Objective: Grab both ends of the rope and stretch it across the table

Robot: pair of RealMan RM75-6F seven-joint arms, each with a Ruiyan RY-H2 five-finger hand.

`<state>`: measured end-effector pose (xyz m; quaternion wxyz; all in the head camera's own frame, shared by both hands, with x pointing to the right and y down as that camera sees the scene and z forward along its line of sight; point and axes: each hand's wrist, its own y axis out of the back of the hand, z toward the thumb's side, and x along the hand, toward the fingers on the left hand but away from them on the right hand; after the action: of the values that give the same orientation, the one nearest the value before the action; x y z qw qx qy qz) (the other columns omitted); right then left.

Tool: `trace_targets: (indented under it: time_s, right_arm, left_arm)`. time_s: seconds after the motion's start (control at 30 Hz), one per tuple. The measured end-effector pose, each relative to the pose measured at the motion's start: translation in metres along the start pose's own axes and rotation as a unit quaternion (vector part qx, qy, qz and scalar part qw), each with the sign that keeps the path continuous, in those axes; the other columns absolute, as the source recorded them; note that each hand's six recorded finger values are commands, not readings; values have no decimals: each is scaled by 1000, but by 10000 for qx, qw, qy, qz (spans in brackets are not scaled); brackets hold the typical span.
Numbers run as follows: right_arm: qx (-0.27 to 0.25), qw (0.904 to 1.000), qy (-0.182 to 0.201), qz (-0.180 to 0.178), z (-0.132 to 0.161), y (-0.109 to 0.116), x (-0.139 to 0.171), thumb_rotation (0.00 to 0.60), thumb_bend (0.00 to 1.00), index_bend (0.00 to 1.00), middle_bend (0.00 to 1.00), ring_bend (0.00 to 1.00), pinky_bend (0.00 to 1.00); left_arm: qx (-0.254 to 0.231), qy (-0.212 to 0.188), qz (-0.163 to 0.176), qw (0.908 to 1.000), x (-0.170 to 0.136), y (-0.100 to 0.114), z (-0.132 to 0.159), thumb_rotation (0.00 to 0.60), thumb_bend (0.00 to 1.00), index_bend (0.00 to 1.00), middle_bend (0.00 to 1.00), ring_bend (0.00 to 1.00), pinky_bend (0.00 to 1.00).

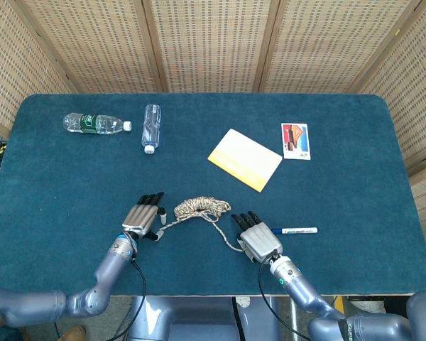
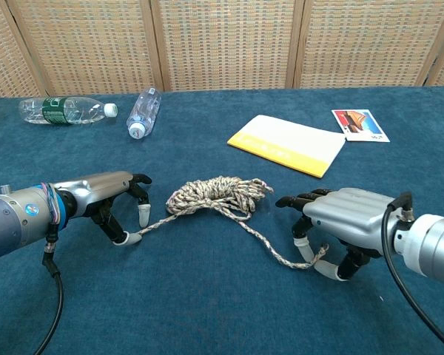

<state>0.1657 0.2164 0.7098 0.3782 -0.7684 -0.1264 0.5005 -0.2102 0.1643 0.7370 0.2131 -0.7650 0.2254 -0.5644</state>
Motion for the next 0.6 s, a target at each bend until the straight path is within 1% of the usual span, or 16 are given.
trace_targets:
  time_s: [0.4,0.6]
  right_arm:
    - [13,10000,-4,-1,0,1,0,600,437,590,0,0,0]
    - [12,10000,3,-2,1,1,0,600,436,593,0,0,0]
  left_arm:
    - [51,54,-33,10000,2,-1,-3,600,422,522,0,0,0]
    - [70,120,-37,9999,4,-3,-5,600,473,574,0,0,0]
